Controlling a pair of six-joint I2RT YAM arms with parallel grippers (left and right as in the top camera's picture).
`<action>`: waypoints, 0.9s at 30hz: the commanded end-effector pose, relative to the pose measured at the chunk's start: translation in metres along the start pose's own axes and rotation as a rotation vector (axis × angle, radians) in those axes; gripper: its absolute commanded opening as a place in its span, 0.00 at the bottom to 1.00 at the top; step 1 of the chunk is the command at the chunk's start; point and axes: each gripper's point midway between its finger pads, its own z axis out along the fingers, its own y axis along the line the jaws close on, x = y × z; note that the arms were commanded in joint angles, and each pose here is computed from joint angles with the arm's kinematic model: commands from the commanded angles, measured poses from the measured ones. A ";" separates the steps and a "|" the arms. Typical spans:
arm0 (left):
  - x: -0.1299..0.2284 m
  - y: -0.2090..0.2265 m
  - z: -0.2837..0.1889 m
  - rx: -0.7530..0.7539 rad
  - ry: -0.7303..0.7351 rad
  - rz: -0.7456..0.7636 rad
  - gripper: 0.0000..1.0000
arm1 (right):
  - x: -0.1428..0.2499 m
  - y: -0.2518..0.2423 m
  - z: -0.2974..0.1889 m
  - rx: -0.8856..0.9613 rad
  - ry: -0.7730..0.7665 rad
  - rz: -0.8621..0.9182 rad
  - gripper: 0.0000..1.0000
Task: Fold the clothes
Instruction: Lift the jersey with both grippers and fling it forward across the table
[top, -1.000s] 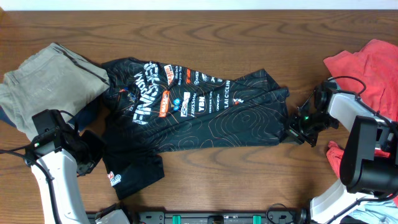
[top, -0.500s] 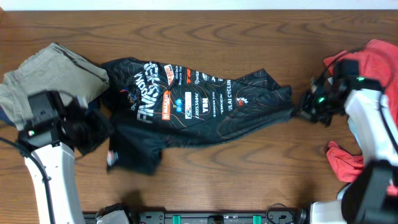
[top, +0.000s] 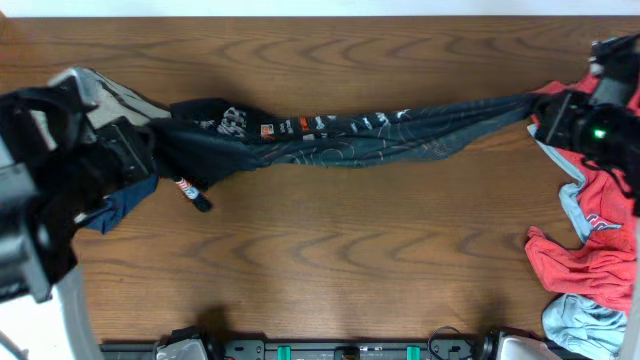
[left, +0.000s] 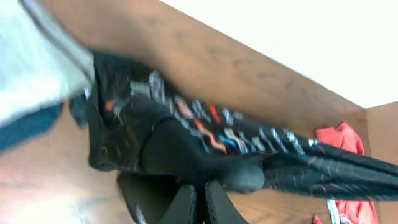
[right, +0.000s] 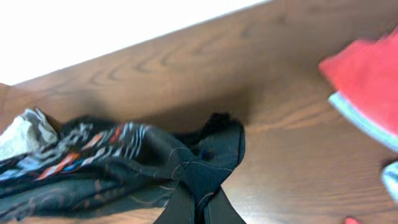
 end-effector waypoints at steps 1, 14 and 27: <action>-0.019 -0.024 -0.032 0.038 -0.107 0.094 0.06 | -0.019 0.006 -0.032 0.052 -0.100 -0.065 0.01; -0.046 -0.081 -0.130 0.110 -0.410 0.246 0.06 | -0.072 0.020 -0.159 0.206 -0.499 -0.120 0.01; -0.063 -0.056 -0.069 0.077 -0.240 0.157 0.06 | -0.074 -0.012 -0.066 0.264 -0.225 -0.100 0.01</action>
